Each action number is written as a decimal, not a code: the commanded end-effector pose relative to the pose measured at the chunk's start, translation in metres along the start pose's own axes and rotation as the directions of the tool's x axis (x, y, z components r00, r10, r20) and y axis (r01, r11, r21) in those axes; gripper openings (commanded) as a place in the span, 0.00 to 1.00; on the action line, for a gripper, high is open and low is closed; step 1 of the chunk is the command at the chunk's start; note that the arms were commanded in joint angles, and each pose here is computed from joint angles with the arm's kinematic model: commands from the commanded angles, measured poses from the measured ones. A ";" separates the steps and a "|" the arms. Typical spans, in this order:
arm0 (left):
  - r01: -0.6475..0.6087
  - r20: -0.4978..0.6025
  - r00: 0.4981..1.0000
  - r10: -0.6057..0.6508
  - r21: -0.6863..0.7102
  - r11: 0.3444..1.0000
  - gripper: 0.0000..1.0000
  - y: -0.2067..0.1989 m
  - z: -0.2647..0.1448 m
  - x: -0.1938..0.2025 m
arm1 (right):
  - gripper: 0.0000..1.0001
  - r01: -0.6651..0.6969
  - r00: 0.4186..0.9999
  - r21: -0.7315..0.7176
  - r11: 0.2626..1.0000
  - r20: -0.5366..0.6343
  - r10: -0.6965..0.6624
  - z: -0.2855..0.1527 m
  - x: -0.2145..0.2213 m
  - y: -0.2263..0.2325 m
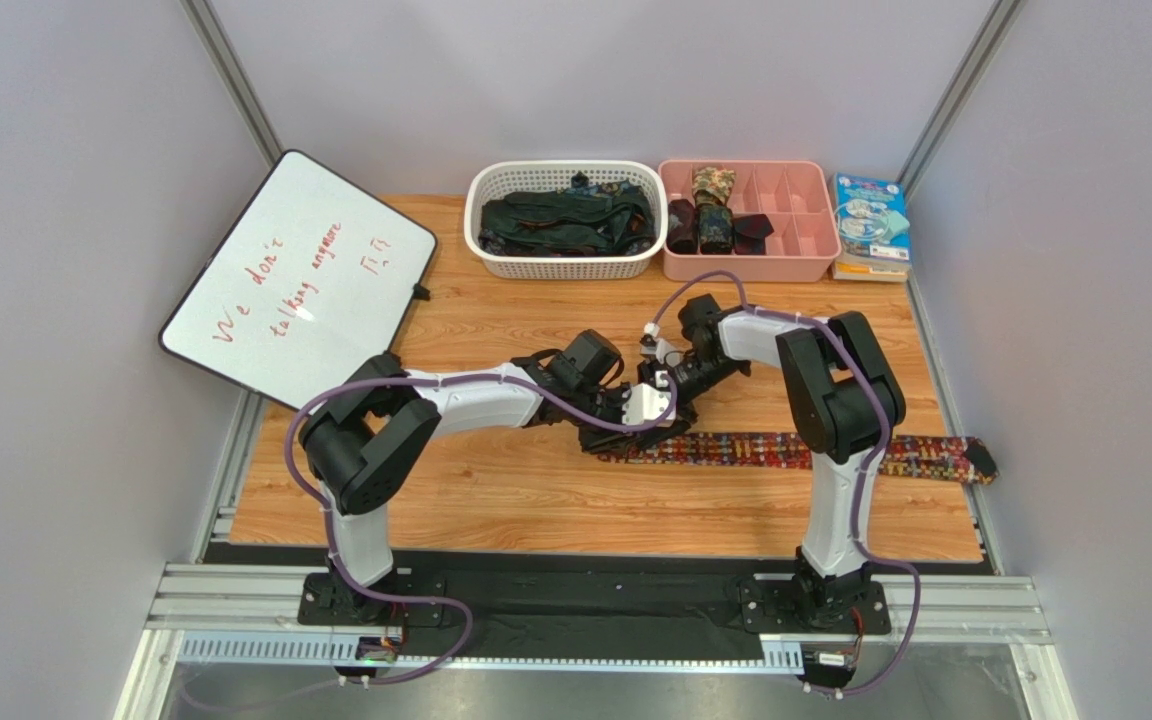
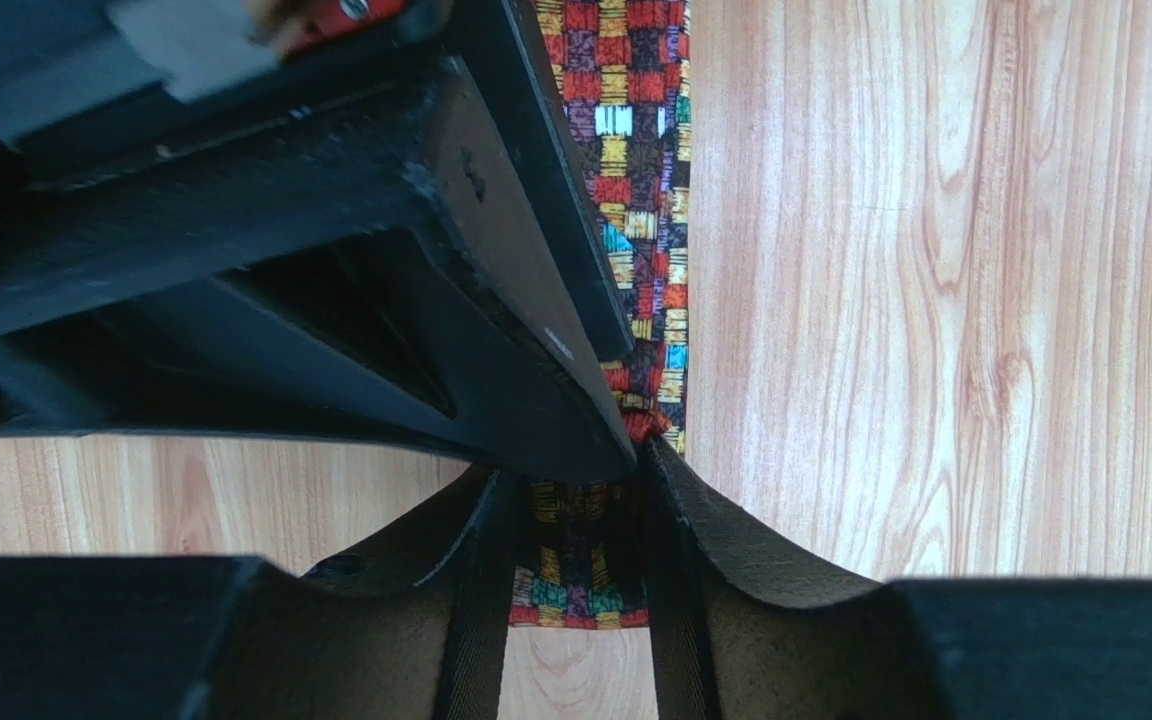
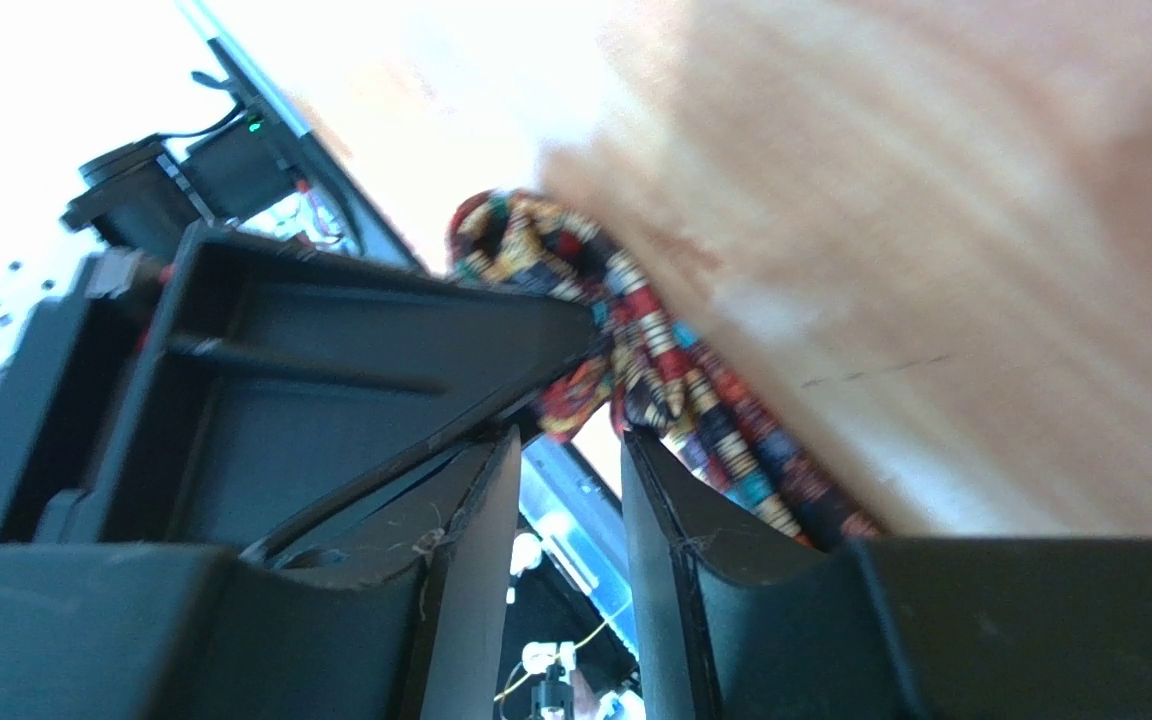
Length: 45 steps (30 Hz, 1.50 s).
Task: Roll the ties
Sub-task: Roll the tie at the center of the board.
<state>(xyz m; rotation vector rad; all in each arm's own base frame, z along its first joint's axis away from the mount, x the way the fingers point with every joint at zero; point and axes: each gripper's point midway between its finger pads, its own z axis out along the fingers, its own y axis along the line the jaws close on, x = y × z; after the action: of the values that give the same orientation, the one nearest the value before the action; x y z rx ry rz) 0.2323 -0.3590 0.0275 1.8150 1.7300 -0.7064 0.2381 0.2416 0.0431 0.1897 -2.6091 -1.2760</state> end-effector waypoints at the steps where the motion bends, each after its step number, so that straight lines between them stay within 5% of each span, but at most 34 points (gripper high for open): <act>1: 0.065 -0.085 0.994 -0.062 0.037 0.997 0.40 -0.014 0.004 0.027 | 0.37 0.026 1.000 0.036 0.999 0.015 -0.027 0.014 -0.007 -0.006; 7: 0.065 -0.075 0.995 -0.062 0.045 0.997 0.40 -0.015 0.004 0.024 | 0.32 0.011 1.000 0.075 0.997 0.014 -0.012 0.023 -0.009 -0.017; 11: 0.111 -0.076 0.991 -0.109 0.024 0.993 0.51 -0.011 0.000 0.024 | 0.00 0.001 1.000 0.099 0.995 -0.012 0.000 0.026 -0.005 -0.027; 20: 0.145 0.179 0.975 -0.131 -0.068 0.987 0.71 0.018 -0.049 0.003 | 0.00 -0.061 0.997 0.078 0.995 -0.048 0.065 0.016 0.008 -0.046; 33: 0.014 0.364 0.931 0.007 -0.053 0.998 0.82 0.013 -0.021 -0.010 | 0.00 -0.113 0.987 -0.003 0.994 -0.113 0.112 0.021 0.020 -0.058; 40: -0.012 0.334 0.942 0.019 -0.024 1.000 0.77 -0.001 0.009 -0.009 | 0.00 -0.127 0.984 -0.023 0.992 -0.128 0.123 0.023 0.021 -0.060; 43: 0.011 0.270 0.963 0.001 -0.044 0.999 0.62 -0.002 0.017 0.003 | 0.00 -0.124 0.985 -0.039 0.992 -0.126 0.118 0.023 0.020 -0.057; 45: 0.018 0.224 0.975 -0.004 -0.062 0.998 0.42 0.005 0.018 0.002 | 0.00 -0.120 0.986 -0.049 0.992 -0.123 0.113 0.022 0.019 -0.055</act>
<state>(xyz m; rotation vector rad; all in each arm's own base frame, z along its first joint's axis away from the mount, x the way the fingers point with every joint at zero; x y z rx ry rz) 0.2298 -0.3650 0.0188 1.5876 1.5558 -0.8857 0.2352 0.2367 0.0223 0.2787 -2.4567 -1.4997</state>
